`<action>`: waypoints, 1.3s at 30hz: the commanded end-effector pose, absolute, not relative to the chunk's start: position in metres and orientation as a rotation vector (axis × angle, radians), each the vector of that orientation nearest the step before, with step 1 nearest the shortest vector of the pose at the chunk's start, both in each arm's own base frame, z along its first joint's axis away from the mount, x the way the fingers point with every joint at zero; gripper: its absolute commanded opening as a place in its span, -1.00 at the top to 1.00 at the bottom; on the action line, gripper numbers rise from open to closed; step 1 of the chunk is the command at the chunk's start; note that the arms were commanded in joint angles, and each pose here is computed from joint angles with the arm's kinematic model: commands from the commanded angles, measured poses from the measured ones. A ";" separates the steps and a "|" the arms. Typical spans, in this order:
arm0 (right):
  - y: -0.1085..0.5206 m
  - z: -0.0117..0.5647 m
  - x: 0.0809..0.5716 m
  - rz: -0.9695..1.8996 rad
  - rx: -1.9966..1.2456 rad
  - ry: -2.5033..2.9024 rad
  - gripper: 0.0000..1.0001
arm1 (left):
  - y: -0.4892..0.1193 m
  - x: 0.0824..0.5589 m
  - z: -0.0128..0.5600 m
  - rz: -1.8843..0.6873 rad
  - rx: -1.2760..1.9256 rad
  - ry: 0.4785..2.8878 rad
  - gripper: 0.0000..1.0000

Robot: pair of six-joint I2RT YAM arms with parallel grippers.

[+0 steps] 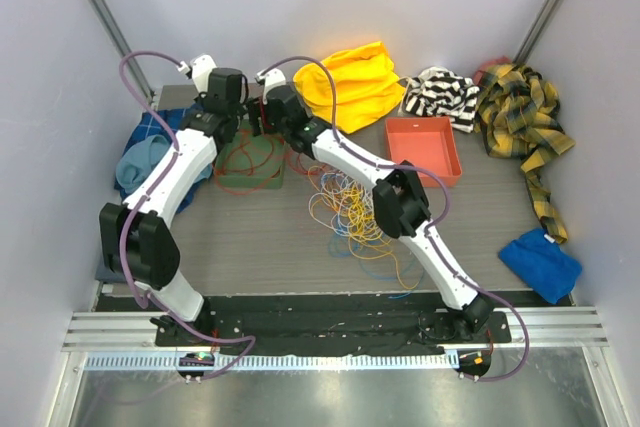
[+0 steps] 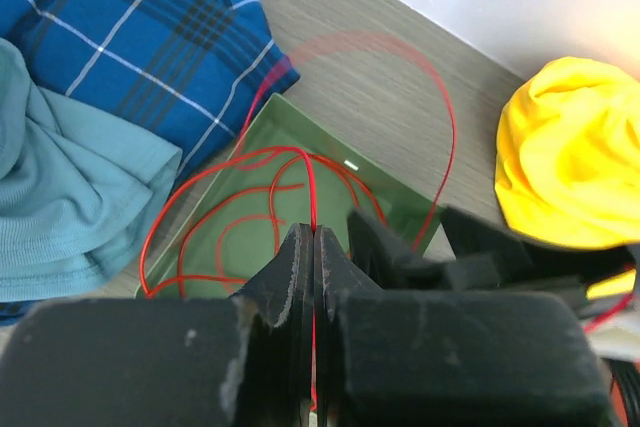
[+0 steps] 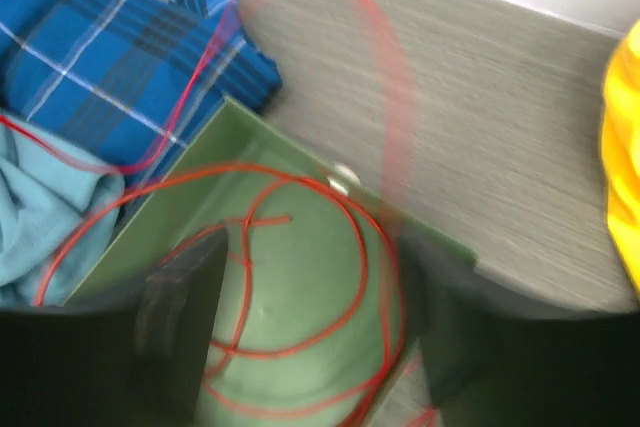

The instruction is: Untangle the cables

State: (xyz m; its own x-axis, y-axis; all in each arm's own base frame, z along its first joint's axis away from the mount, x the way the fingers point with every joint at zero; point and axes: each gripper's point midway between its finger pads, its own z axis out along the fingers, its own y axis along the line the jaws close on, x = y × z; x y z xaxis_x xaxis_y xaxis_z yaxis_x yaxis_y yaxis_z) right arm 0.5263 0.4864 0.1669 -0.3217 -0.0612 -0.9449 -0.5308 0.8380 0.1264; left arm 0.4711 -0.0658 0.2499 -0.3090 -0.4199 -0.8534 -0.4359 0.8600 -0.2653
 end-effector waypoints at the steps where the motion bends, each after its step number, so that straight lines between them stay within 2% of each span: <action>1: 0.474 0.236 0.498 0.488 -0.430 1.785 -0.72 | -0.065 0.475 0.257 -0.012 -0.656 1.888 1.00; 3: 0.462 0.256 0.490 0.462 -0.400 1.772 -0.95 | -0.066 0.473 0.255 -0.018 -0.654 1.895 1.00; 4: 0.462 0.261 0.484 0.458 -0.399 1.770 -0.99 | -0.066 0.473 0.254 -0.021 -0.656 1.898 1.00; 14: 0.438 0.301 0.464 0.369 -0.377 1.777 -1.00 | -0.060 0.466 0.269 -0.062 -0.690 1.891 1.00; 23: 0.432 0.297 0.451 0.358 -0.365 1.802 -0.99 | -0.054 0.429 0.349 -0.194 -0.706 1.749 1.00; 32: 0.371 0.293 0.439 0.165 -0.229 1.842 -0.99 | -0.065 0.385 0.417 -0.390 -0.683 1.647 1.00; 37: 0.340 0.304 0.420 0.148 -0.169 1.841 -0.99 | -0.068 0.374 0.401 -0.408 -0.689 1.701 1.00; 39: 0.332 0.292 0.413 0.124 -0.177 1.861 -1.00 | -0.069 0.373 0.384 -0.398 -0.701 1.737 1.00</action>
State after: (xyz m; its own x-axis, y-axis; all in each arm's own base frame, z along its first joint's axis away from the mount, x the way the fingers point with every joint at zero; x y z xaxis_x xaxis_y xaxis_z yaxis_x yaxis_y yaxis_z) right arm 0.4240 0.3584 0.2567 -0.3362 -0.1430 -0.9309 -0.2595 0.9642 -0.0544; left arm 0.3770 -0.0613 0.4155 -0.0724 -0.6308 -0.7725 -0.2188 0.7657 -0.6048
